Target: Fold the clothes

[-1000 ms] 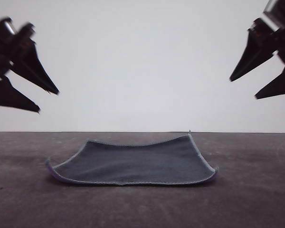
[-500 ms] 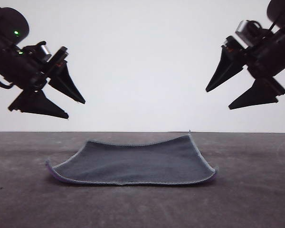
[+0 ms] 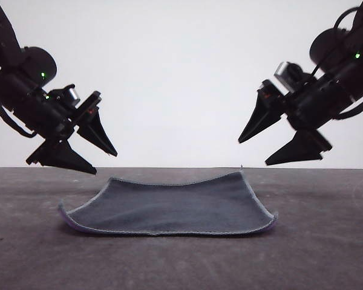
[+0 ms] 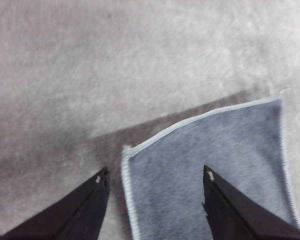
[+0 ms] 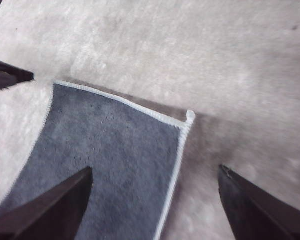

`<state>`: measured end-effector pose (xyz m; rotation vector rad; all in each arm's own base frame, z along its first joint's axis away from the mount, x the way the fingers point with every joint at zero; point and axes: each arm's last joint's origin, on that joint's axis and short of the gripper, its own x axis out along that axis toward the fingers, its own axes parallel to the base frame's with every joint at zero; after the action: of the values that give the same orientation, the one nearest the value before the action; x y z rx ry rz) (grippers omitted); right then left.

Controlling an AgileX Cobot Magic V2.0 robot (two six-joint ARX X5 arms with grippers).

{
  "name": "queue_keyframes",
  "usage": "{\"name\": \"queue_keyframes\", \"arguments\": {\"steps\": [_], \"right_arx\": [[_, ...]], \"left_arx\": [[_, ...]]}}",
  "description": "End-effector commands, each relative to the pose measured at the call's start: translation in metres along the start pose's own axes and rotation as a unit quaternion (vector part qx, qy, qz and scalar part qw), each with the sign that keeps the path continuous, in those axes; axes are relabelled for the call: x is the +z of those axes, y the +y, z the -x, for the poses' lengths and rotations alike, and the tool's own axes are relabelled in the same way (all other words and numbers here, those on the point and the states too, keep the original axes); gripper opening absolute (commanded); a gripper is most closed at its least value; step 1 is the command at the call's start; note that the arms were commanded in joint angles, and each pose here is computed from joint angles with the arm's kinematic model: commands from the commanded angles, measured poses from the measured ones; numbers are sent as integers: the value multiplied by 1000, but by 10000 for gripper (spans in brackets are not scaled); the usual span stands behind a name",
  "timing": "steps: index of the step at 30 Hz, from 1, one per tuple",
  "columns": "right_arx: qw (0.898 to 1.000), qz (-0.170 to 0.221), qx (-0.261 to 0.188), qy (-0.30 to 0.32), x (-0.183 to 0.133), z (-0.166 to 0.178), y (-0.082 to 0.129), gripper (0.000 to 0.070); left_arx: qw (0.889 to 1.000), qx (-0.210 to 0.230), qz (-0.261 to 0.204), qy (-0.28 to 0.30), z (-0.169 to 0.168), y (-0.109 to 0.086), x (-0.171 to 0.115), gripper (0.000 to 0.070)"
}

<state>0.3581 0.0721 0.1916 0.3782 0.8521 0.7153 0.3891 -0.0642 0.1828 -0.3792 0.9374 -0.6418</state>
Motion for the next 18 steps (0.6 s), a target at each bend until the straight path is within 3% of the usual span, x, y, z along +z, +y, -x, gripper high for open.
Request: {"name": "queue_keyframes", "arguments": {"steps": [1, 11, 18], "right_arx": [[1000, -11, 6, 2, 2, -9, -3, 498], [1000, -16, 22, -8, 1, -25, -7, 498], [999, -23, 29, -8, 0, -30, -7, 486]], "left_arx": [[1000, -3, -5, 3, -8, 4, 2, 353], [1000, 3, -8, 4, -29, 16, -3, 353], [1000, -17, 7, 16, -47, 19, -8, 353]]}}
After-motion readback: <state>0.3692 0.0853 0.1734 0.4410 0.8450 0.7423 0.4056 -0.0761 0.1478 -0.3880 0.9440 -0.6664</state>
